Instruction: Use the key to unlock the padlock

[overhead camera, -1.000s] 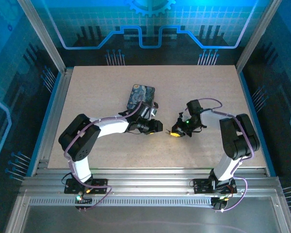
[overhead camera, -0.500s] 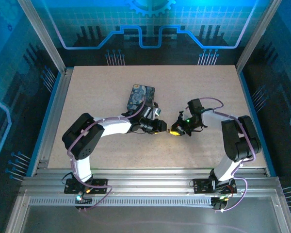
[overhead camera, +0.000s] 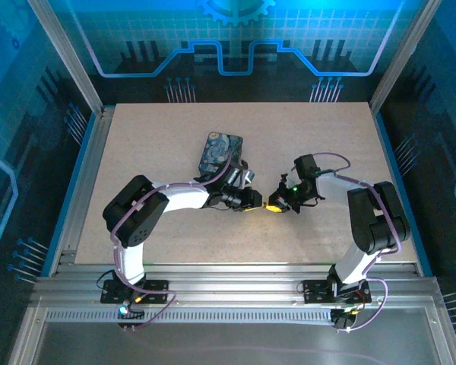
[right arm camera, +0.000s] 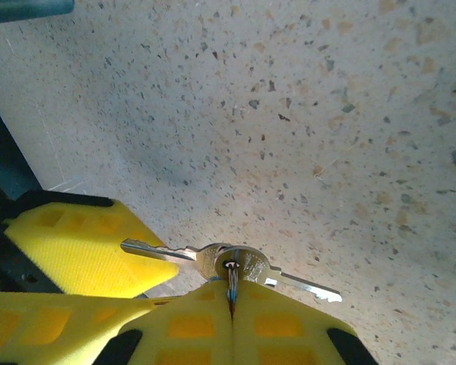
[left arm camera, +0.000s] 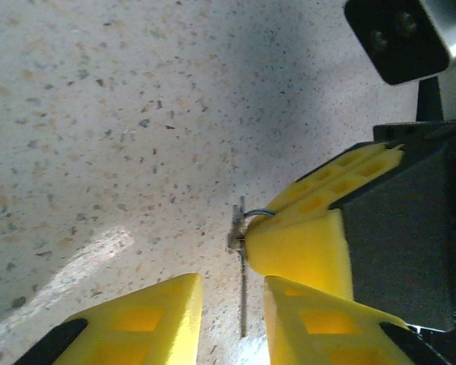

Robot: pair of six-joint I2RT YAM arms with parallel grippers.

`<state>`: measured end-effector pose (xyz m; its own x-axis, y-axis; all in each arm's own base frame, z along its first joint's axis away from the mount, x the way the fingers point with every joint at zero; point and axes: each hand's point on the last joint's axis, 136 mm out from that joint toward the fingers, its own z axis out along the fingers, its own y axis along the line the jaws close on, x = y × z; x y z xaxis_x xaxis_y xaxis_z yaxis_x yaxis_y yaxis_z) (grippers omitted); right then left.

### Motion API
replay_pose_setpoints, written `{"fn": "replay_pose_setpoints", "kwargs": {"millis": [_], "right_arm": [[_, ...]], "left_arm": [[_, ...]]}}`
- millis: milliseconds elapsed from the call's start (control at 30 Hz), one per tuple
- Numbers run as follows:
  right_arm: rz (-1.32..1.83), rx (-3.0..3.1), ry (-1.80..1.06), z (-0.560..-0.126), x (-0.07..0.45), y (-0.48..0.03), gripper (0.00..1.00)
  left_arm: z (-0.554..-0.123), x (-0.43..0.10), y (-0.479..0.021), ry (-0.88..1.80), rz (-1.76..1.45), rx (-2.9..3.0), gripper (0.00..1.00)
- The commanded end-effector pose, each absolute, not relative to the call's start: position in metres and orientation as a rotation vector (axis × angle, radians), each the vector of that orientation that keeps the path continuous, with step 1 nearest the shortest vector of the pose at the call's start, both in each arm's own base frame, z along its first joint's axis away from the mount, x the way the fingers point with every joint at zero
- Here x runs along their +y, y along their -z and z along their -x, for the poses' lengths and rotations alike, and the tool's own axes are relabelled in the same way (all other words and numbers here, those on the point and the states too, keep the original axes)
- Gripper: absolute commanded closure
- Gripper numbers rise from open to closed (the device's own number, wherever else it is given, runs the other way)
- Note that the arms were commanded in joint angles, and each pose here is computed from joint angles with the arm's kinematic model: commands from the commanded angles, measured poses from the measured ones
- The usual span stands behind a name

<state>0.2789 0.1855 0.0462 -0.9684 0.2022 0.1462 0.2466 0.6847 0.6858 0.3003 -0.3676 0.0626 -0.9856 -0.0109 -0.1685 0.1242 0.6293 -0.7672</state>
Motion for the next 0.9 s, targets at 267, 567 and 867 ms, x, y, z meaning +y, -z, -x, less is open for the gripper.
{"fn": "replay_pose_setpoints", "kwargs": {"millis": [267, 567, 867], "right_arm": [[0.377, -2.819, 1.180, -0.277, 0.189, -0.054, 1.00], [0.383, -2.825, 1.162, -0.277, 0.188, -0.053, 0.99], [0.358, -2.909, 1.089, -0.285, 0.169, -0.062, 0.74]], "left_arm": [[-0.298, -0.379, -0.065, 1.328, -0.150, 2.691, 0.83], [-0.297, -0.378, -0.064, 1.318, -0.156, 2.700, 0.96], [-0.289, -0.374, -0.065, 1.276, -0.282, 2.737, 1.00]]}}
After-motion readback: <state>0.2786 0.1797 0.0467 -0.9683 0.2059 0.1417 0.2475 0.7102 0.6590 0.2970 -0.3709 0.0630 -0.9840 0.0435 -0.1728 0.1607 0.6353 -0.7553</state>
